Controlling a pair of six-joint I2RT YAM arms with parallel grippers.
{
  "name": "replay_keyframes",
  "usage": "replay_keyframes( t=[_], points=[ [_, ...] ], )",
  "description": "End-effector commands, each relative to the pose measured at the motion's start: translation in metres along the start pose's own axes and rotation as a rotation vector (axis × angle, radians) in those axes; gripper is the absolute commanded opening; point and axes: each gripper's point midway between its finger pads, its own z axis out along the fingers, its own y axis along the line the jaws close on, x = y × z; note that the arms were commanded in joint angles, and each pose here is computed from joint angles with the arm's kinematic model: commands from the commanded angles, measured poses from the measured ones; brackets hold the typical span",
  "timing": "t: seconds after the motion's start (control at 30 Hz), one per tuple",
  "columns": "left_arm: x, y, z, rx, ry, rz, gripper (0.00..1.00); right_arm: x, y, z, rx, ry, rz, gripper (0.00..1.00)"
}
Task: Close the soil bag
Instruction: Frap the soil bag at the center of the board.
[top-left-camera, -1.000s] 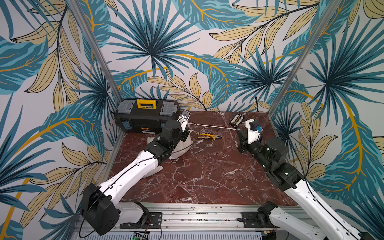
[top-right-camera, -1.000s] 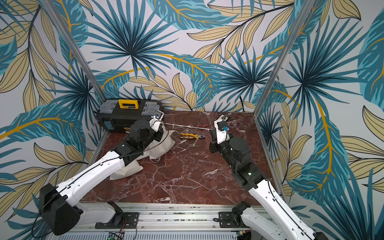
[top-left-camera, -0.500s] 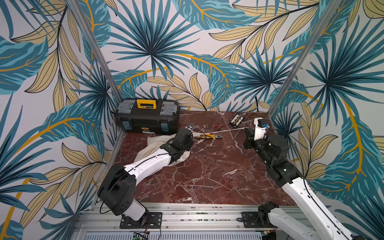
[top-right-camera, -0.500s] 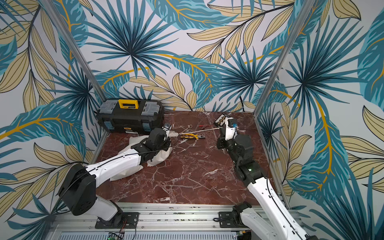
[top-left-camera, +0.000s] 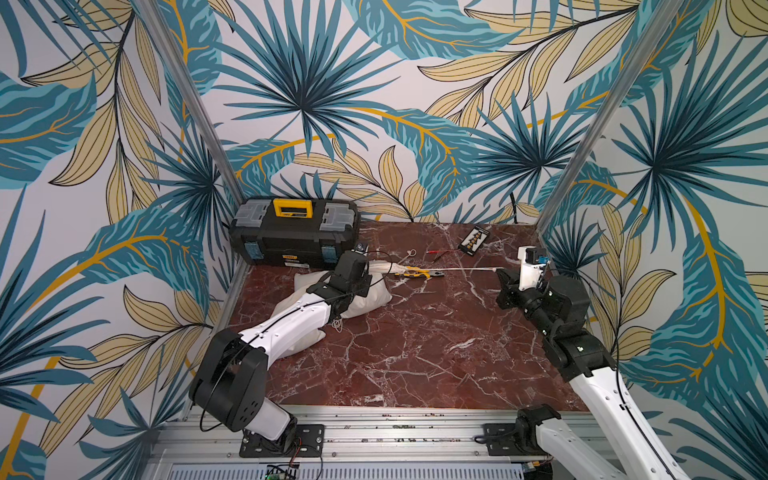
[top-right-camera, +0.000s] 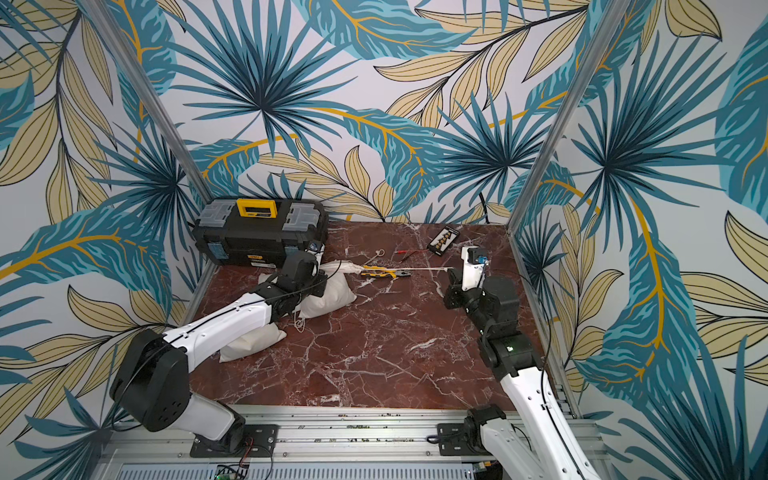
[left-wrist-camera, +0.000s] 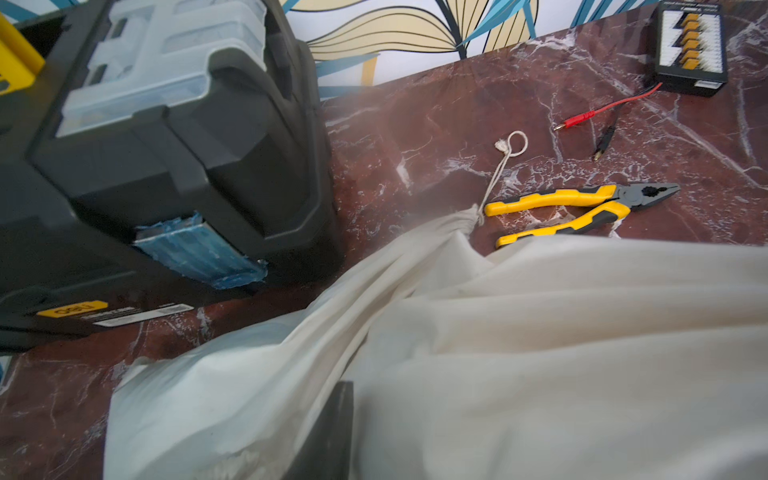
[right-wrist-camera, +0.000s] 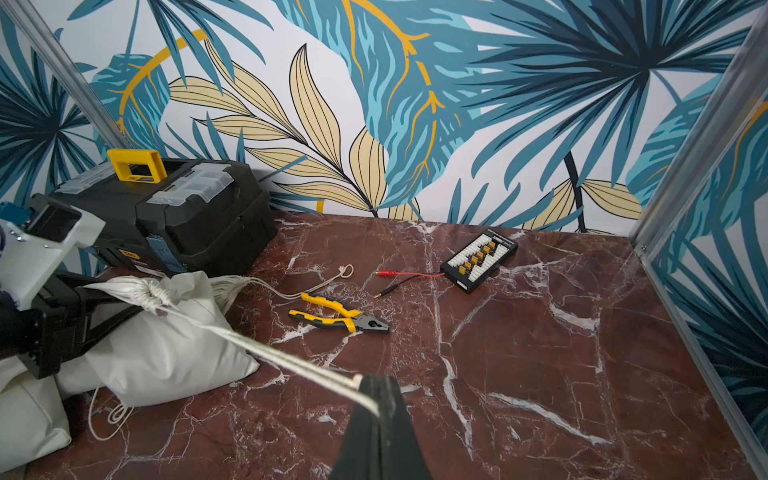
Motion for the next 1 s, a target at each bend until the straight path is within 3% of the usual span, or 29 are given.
replay_keyframes(
  t=[0.0,0.07,0.2,0.47,0.6,0.97],
  points=[
    [0.020,0.057,-0.011,-0.223,0.036,0.048,0.37,-0.054,-0.018,-0.011,0.056,-0.227,0.028,0.00],
    [0.007,0.006,-0.019,-0.057,-0.044,0.137,0.45,-0.046,0.005,0.001,-0.086,-0.187,0.025,0.00],
    [-0.009,-0.084,-0.041,0.245,-0.170,0.269,0.59,-0.037,0.025,0.012,-0.215,-0.144,0.022,0.00],
    [-0.026,-0.191,-0.090,0.619,-0.291,0.479,0.86,-0.037,0.048,0.006,-0.322,-0.117,-0.003,0.00],
    [-0.030,-0.219,-0.101,0.699,-0.325,0.550,0.88,-0.035,0.047,0.005,-0.318,-0.111,0.001,0.00],
    [-0.022,-0.249,-0.101,0.832,-0.249,0.642,0.86,-0.041,0.045,-0.004,-0.291,-0.130,-0.029,0.00]
  ],
)
